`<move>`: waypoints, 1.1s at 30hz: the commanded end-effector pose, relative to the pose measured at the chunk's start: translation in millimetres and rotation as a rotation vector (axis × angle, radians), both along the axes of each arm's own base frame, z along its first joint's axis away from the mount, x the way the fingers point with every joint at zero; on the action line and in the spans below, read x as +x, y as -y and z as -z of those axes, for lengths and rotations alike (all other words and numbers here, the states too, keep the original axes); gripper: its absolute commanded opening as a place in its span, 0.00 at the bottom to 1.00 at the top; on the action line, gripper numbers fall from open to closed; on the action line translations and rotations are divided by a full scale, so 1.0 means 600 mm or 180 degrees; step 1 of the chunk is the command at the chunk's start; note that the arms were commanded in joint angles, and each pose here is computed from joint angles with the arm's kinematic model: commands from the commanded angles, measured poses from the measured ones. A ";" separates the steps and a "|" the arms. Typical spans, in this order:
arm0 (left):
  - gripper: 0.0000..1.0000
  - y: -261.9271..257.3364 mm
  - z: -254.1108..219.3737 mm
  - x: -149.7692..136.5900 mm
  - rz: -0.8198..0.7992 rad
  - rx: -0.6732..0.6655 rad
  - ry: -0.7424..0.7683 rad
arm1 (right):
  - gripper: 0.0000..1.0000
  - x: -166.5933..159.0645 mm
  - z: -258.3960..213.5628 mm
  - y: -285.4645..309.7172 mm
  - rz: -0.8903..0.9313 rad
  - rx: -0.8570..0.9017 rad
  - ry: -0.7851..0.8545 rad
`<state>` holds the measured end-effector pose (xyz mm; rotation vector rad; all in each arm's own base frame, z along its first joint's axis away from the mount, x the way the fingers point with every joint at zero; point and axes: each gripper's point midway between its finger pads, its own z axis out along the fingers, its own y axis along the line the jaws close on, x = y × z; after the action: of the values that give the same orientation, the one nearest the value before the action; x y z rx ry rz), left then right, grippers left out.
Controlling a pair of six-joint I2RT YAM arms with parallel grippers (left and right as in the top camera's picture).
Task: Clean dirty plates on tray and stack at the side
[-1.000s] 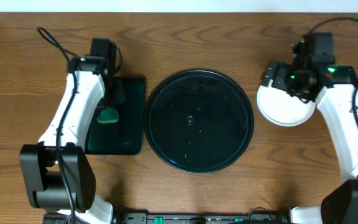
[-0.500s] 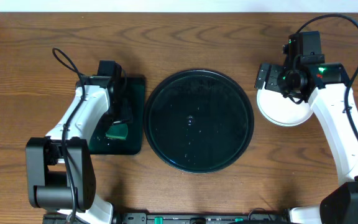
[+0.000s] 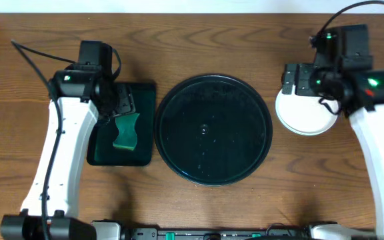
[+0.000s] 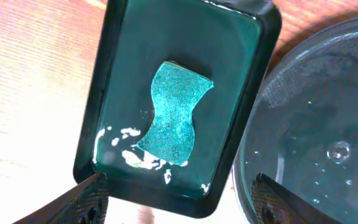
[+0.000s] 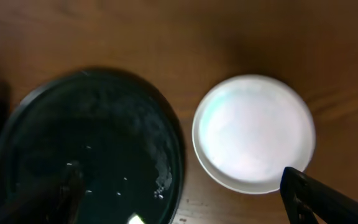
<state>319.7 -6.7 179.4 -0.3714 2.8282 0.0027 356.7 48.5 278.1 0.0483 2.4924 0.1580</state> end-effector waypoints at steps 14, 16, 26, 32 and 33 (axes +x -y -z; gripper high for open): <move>0.75 0.002 0.000 0.003 -0.0022 -0.0027 -0.0010 | 0.99 -0.211 -0.124 0.022 -0.0135 -0.0028 0.0478; 0.75 0.002 0.000 0.003 -0.0022 -0.0027 -0.0010 | 0.99 -0.233 -0.118 0.025 -0.0137 -0.0042 0.0402; 0.75 0.002 0.000 0.003 -0.0021 -0.0027 -0.0010 | 0.99 -0.251 -0.115 0.066 0.0072 -0.0433 0.0378; 0.75 0.002 0.000 0.003 -0.0022 -0.0027 -0.0010 | 0.99 -0.202 -0.114 0.082 0.0088 -0.0732 0.0703; 0.75 0.002 0.000 0.003 -0.0022 -0.0027 -0.0010 | 0.99 -0.194 -0.111 0.082 0.0084 -0.0742 0.0789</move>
<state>319.7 -6.6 178.1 -0.3719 2.8330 0.0046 230.9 6.0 357.0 0.0250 2.2688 -0.0397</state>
